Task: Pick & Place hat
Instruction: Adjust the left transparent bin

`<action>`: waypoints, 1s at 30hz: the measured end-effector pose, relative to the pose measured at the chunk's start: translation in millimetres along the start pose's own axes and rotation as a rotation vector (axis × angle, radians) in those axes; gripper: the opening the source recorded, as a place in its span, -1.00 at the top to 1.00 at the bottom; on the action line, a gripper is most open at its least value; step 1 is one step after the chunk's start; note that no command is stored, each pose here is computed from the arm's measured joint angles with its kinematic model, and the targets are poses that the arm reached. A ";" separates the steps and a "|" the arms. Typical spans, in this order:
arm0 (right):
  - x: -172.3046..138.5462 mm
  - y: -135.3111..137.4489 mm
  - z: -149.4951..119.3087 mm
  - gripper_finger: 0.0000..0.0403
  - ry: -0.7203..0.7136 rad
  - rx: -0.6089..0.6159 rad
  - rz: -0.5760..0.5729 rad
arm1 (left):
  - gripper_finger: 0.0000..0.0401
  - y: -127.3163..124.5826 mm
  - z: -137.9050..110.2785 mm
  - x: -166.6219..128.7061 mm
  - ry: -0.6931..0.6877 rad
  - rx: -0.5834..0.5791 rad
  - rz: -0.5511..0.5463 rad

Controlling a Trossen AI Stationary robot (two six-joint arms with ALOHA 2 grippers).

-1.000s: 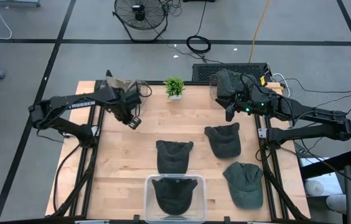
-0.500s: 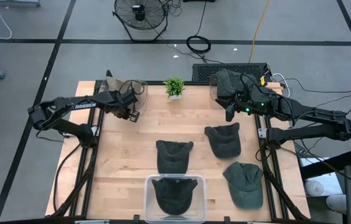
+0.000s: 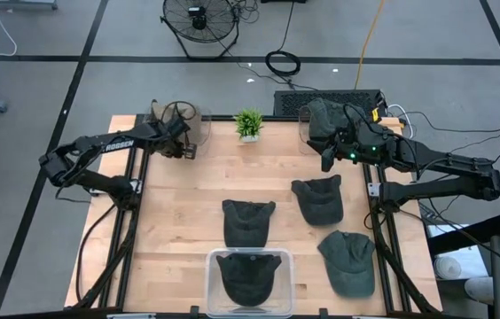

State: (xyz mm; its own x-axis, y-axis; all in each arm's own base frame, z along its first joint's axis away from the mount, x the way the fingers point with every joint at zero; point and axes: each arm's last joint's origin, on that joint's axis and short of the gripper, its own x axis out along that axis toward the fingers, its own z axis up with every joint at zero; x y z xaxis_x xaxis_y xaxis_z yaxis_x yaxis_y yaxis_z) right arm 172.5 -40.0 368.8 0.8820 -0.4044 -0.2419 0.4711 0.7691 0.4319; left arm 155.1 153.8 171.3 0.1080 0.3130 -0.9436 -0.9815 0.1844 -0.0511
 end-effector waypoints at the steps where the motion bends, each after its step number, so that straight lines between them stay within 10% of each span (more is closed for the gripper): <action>1: 0.0 0.0 0.0 0.54 0.000 0.007 -0.001 | 0.81 1.3 1.7 0.3 -0.006 -0.020 -0.001; 30: -0.1 -1.7 1.8 0.54 -0.052 0.152 -0.064 | 0.81 13.8 2.4 -45.7 -0.121 0.042 -0.240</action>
State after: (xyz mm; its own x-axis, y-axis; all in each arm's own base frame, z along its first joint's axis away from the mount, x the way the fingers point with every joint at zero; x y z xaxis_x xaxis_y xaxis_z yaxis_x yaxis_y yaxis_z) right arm 171.7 -42.2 369.7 0.8478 -0.4783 -0.2290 0.5188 0.6591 0.5444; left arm 136.9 144.3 214.4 0.3569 0.3639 -0.8603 -0.9185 0.3046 -0.2522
